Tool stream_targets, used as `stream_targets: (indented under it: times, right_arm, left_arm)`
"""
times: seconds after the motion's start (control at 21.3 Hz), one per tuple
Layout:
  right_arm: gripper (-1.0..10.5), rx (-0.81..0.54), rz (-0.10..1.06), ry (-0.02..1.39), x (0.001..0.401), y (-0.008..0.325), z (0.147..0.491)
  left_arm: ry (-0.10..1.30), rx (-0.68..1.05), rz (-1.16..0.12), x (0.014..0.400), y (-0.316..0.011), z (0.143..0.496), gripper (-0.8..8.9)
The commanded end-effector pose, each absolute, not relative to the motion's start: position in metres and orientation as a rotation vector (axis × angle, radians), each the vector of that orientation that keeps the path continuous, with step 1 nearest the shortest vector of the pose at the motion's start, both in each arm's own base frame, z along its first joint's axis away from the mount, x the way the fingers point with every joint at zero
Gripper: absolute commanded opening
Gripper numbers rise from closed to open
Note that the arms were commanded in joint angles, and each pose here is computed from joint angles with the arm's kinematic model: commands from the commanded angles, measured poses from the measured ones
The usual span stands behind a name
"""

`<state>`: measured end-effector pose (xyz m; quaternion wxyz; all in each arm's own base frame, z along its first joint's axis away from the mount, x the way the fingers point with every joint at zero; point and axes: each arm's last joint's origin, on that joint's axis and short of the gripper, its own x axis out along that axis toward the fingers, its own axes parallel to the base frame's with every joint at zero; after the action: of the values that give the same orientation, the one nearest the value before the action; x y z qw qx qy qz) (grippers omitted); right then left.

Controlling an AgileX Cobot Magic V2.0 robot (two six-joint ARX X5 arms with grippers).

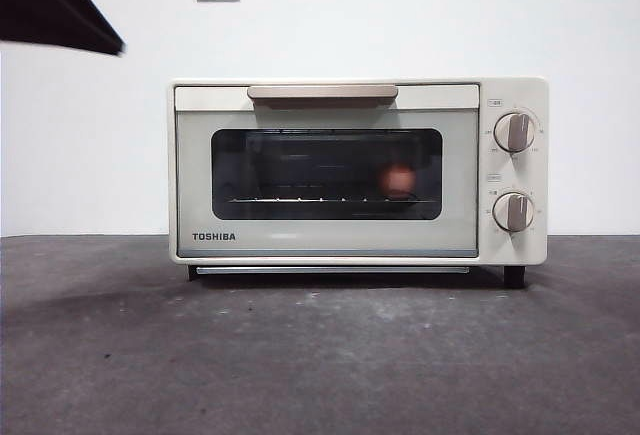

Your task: Eggoven

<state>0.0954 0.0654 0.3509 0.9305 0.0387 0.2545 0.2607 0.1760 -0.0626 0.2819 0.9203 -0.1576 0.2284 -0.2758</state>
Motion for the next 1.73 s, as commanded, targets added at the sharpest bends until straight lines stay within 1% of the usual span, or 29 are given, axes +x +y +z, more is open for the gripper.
stream_targets:
  times: [0.05,0.23,0.47,0.56,0.7,0.84,1.5,1.64,1.73]
  right_arm:
    - [1.0,0.046,0.547,0.535,0.099,0.069,0.342]
    - [0.0,0.036,0.551,0.555,0.103,0.072,0.322]
    - [0.0,0.055,0.638,0.484,0.107,0.077,0.310]
    - [0.0,0.058,0.632,0.466,0.108,0.078,0.310]
    - [0.0,0.052,0.585,0.452,0.109,0.077,0.310]
    - [0.0,0.057,0.565,0.428,0.110,0.077,0.312]
    - [0.0,0.064,0.565,0.406,0.108,0.075,0.314]
    - [0.0,0.064,0.565,0.405,0.108,0.075,0.315]
    - [0.0,0.064,0.565,0.405,0.108,0.075,0.315]
  left_arm:
    - [0.432,-0.280,-0.546,0.163,-0.060,0.292,0.07]
    - [0.421,-0.276,-0.545,0.146,-0.055,0.298,0.07]
    - [0.410,-0.276,-0.548,0.135,-0.051,0.301,0.07]
    - [0.401,-0.277,-0.549,0.133,-0.050,0.302,0.07]
    - [0.393,-0.277,-0.551,0.132,-0.050,0.303,0.07]
    - [0.393,-0.278,-0.551,0.132,-0.050,0.303,0.07]
    - [0.394,-0.285,-0.550,0.133,-0.050,0.303,0.07]
    - [0.335,-0.147,-0.550,0.132,-0.049,0.304,0.08]
    - [0.275,-0.088,-0.466,0.131,-0.043,0.307,0.08]
